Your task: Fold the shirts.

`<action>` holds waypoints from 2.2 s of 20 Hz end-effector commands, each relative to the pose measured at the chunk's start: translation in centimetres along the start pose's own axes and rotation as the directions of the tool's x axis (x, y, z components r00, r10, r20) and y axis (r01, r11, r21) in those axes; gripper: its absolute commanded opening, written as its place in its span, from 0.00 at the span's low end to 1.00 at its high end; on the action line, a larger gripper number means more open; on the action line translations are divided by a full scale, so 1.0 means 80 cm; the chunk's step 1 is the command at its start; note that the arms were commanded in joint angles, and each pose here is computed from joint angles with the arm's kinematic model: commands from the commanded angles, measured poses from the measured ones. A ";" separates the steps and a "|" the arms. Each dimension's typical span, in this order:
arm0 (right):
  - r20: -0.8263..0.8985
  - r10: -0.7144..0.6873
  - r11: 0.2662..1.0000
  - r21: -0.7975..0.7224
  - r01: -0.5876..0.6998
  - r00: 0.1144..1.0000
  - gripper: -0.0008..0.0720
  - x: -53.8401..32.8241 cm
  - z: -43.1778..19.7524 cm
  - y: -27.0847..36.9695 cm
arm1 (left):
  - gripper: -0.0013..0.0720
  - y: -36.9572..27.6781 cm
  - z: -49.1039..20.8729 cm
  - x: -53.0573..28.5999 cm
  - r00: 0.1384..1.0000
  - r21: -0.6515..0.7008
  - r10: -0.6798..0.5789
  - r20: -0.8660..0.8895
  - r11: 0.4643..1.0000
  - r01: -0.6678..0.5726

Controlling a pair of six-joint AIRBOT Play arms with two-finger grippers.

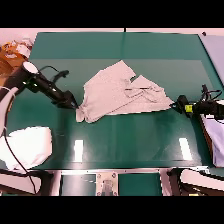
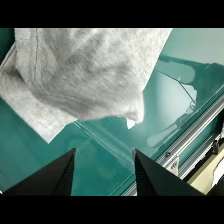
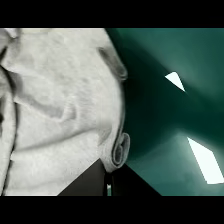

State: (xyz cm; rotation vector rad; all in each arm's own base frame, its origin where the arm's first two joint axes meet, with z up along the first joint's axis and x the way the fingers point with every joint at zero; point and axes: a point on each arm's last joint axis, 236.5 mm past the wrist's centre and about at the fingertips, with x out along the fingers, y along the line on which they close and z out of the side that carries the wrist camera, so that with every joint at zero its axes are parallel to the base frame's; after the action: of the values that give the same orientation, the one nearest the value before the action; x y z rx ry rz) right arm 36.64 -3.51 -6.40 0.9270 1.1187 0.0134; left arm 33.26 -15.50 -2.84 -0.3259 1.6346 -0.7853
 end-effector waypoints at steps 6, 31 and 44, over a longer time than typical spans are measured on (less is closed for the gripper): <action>-0.003 0.015 1.000 -0.013 -0.015 1.000 0.02 -0.007 0.006 0.007 | 0.59 -0.042 0.022 0.099 0.996 0.083 0.066 0.056 0.994 -0.070; 0.594 0.667 0.639 -0.766 0.064 0.450 0.02 -0.585 -0.081 0.478 | 0.05 -0.438 -0.161 -0.510 0.155 0.200 -0.128 0.980 0.693 -0.693; 0.421 0.302 0.891 -0.443 -0.097 0.856 0.03 -0.189 0.089 0.250 | 0.05 -0.189 0.169 -0.218 0.638 0.208 0.193 0.746 0.842 -0.498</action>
State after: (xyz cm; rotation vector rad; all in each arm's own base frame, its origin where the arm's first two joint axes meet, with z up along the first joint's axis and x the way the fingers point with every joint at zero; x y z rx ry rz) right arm 40.26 -1.05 28.47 0.5744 0.3780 0.2275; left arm 42.18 -17.50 29.45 0.0536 0.5831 -0.5183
